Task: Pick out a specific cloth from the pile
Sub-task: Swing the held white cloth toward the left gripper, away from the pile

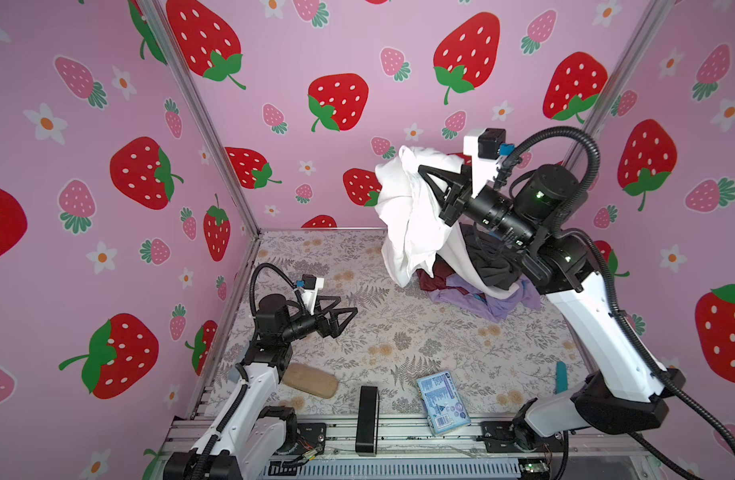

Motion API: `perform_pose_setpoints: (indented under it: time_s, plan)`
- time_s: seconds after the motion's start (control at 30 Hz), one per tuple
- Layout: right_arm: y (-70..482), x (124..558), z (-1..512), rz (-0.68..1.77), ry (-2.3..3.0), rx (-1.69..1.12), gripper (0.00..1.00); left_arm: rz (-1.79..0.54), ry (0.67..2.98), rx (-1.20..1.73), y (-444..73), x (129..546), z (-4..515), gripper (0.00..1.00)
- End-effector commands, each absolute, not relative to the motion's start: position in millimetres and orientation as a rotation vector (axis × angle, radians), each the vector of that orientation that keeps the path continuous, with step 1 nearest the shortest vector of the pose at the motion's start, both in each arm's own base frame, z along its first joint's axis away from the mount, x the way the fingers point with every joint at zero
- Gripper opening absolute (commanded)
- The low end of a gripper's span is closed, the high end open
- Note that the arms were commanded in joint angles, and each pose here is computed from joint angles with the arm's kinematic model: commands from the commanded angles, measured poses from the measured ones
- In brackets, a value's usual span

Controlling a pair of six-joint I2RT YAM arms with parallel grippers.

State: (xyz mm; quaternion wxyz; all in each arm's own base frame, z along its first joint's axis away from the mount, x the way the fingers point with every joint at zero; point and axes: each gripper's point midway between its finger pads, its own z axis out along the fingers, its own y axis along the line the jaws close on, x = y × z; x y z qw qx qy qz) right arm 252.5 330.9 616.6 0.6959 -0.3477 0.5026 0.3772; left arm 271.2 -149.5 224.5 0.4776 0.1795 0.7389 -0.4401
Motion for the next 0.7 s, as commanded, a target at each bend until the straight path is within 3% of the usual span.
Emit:
perform_pose_setpoints:
  time_s: [0.0, 0.67]
  plan:
    - [345, 220, 654, 0.961, 0.912, -0.835, 0.0, -1.081, 1.781, 0.462, -151, 266, 228, 0.99]
    - [451, 249, 637, 1.066, 0.809, -0.867, 0.0, -1.06, 1.797, 0.465, -150, 265, 222, 0.99]
